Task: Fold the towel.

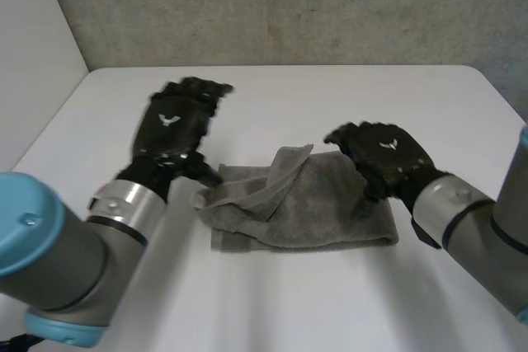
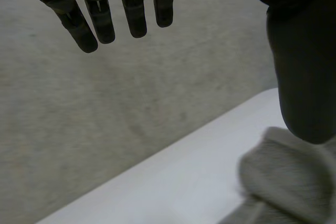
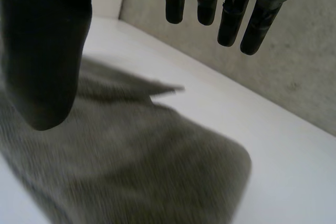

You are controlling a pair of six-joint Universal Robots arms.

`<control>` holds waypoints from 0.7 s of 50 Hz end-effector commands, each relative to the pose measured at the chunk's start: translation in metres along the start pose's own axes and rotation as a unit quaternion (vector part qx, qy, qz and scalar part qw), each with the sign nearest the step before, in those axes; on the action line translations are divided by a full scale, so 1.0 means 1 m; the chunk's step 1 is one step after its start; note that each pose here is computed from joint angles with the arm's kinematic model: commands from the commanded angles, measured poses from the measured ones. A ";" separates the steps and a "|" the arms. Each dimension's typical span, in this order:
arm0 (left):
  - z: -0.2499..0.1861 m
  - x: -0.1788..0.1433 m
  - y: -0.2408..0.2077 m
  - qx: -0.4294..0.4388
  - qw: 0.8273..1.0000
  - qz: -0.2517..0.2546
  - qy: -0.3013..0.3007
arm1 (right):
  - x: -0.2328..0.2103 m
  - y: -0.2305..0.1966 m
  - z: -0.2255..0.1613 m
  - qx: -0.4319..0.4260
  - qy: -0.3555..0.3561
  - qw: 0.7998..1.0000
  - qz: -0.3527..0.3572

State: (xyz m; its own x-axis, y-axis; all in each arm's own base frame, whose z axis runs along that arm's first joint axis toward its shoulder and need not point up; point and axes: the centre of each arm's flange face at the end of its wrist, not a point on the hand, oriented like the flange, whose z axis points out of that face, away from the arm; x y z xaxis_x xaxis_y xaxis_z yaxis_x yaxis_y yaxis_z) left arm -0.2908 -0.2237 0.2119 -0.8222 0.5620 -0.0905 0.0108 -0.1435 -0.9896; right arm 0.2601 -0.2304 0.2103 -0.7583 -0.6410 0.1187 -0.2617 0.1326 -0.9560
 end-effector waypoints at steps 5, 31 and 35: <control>0.024 0.055 0.039 -0.095 0.992 -0.012 0.078 | 0.011 0.041 -0.007 -0.015 0.029 0.999 -0.026; 0.055 0.031 0.079 -0.138 0.989 0.011 -0.047 | 0.029 0.090 0.009 -0.048 0.063 0.993 -0.087; 0.050 0.027 0.083 -0.149 0.986 0.018 -0.071 | 0.028 0.094 0.012 -0.054 0.060 0.993 -0.086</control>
State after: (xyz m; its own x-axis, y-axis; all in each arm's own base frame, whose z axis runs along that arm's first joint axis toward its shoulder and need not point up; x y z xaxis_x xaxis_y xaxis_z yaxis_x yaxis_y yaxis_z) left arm -0.3518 -0.2599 0.1394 -0.8495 0.5174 -0.1032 0.1642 0.0735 -0.9837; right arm 0.2201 -0.2432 0.1267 -0.7636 -0.5601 0.3213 -0.4467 0.0988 -0.8892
